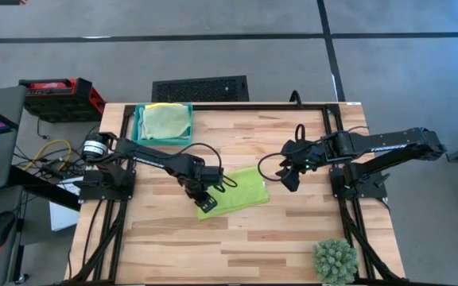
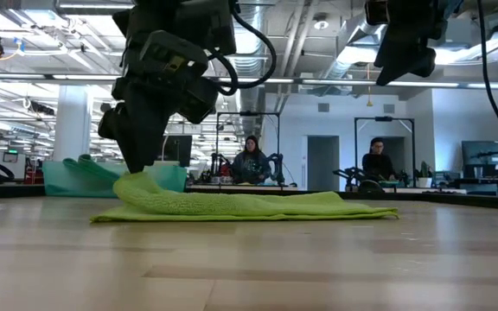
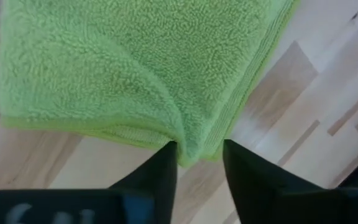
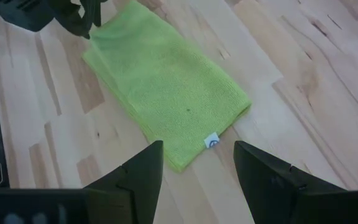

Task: Fold microfiber towels
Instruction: Fold the light green microfiber microfiber towel

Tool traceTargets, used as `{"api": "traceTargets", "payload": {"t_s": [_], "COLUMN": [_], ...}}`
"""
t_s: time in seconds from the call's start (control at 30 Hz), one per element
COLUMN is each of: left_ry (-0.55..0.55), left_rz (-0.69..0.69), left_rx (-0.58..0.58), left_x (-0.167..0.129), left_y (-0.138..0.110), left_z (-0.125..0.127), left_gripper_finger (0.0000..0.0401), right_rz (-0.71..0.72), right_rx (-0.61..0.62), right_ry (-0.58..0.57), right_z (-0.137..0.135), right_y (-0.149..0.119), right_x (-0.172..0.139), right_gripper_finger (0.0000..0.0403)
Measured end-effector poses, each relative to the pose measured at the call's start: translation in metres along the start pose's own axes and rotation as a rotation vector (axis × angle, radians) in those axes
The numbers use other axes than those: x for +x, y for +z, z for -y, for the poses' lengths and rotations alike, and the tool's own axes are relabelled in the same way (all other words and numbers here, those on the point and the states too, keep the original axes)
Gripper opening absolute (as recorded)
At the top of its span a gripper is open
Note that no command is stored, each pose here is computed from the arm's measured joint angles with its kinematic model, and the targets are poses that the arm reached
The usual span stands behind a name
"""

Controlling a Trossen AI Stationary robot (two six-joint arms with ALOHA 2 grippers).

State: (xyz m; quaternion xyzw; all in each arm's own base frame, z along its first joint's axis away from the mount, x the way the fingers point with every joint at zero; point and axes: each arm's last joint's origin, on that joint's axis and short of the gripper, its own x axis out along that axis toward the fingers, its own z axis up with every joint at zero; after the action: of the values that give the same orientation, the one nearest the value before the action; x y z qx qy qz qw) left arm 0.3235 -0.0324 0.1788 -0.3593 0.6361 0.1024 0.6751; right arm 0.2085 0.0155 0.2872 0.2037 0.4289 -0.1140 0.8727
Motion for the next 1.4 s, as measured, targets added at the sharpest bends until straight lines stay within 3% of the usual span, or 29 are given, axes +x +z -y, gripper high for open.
{"api": "traceTargets", "payload": {"t_s": [0.1,0.3,0.47,0.57,0.93,1.17,1.4], "left_ry": [0.005,-0.089,0.005,0.060,0.021,0.012,0.001], "left_rz": [-0.014,-0.088,0.075,0.180,0.438,0.512,0.522], "left_rx": [-0.011,0.040,0.107,0.108,0.018,-0.007,-0.007], "left_x": [0.000,-0.002,-0.029,-0.053,-0.120,-0.134,-0.135], "left_y": [-0.001,-0.002,0.000,-0.003,-0.032,-0.038,-0.038], "left_z": [-0.001,0.004,0.010,0.011,0.006,0.004,0.005], "left_gripper_finger": [0.0148,0.0174,0.0176,0.0176,0.0176,0.0176,0.0176], "right_rz": [0.000,-0.021,-0.019,-0.075,-0.231,-0.265,-0.403], "right_rx": [-0.001,-0.032,-0.082,-0.065,-0.023,-0.021,-0.062], "right_ry": [0.000,0.035,0.023,0.013,0.070,0.004,-0.046], "right_z": [0.000,0.001,0.007,0.018,0.068,0.083,0.095], "right_y": [0.000,0.000,0.008,0.014,0.045,0.067,0.061], "right_x": [0.000,0.000,0.007,0.023,0.117,0.149,0.171], "right_gripper_finger": [0.0221,0.0221,0.0221,0.0221,0.0221,0.0221,0.0221]}}
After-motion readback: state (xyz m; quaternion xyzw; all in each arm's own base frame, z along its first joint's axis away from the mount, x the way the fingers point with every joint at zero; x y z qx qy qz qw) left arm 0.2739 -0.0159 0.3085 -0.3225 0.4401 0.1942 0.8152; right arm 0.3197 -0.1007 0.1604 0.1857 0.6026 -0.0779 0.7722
